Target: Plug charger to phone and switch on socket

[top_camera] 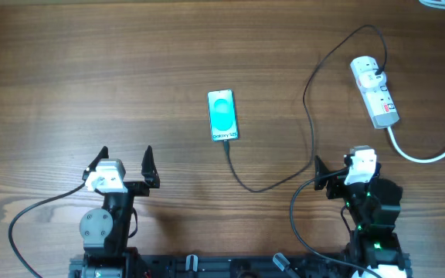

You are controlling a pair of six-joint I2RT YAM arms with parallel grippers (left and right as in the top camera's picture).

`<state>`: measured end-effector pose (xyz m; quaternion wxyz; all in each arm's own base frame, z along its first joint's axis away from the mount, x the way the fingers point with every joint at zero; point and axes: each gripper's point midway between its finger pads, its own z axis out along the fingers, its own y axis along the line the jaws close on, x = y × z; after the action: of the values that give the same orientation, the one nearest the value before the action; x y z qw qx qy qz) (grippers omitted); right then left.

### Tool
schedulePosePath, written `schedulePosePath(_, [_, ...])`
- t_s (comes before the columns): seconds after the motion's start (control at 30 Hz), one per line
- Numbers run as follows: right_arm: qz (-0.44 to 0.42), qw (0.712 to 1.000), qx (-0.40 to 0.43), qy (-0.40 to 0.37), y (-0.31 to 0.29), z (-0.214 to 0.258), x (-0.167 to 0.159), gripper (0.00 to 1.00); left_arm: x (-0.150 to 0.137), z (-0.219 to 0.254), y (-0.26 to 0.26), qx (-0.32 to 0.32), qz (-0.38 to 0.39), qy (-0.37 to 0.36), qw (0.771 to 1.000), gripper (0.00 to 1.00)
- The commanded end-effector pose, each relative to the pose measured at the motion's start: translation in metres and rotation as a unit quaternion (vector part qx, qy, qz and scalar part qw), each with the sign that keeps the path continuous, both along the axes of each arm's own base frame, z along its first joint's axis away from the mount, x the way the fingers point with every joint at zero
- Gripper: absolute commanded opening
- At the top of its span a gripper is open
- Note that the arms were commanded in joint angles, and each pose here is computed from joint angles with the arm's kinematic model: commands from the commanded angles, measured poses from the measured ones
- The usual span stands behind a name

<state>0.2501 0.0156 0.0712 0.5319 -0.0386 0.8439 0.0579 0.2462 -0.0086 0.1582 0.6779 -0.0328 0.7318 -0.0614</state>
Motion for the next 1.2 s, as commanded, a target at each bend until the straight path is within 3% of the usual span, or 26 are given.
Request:
schedulePosePath(0.0, [-0.008,0.999,0.004,-0.041,-0.001,0.019,0.003,1.00,0.000,-0.001,0.003,0.007,0.008,0.000,1.000,1.00])
schedulePosePath(0.5, [-0.006,0.973,-0.014,-0.228,-0.001,0.106,-0.005,1.00,0.000,-0.001,0.003,0.007,0.008,0.000,1.000,1.00])
schedulePosePath(1.17, [0.003,0.973,-0.010,-0.229,0.006,0.107,-0.005,1.00,0.000,-0.001,0.003,0.007,0.008,0.000,1.000,1.00])
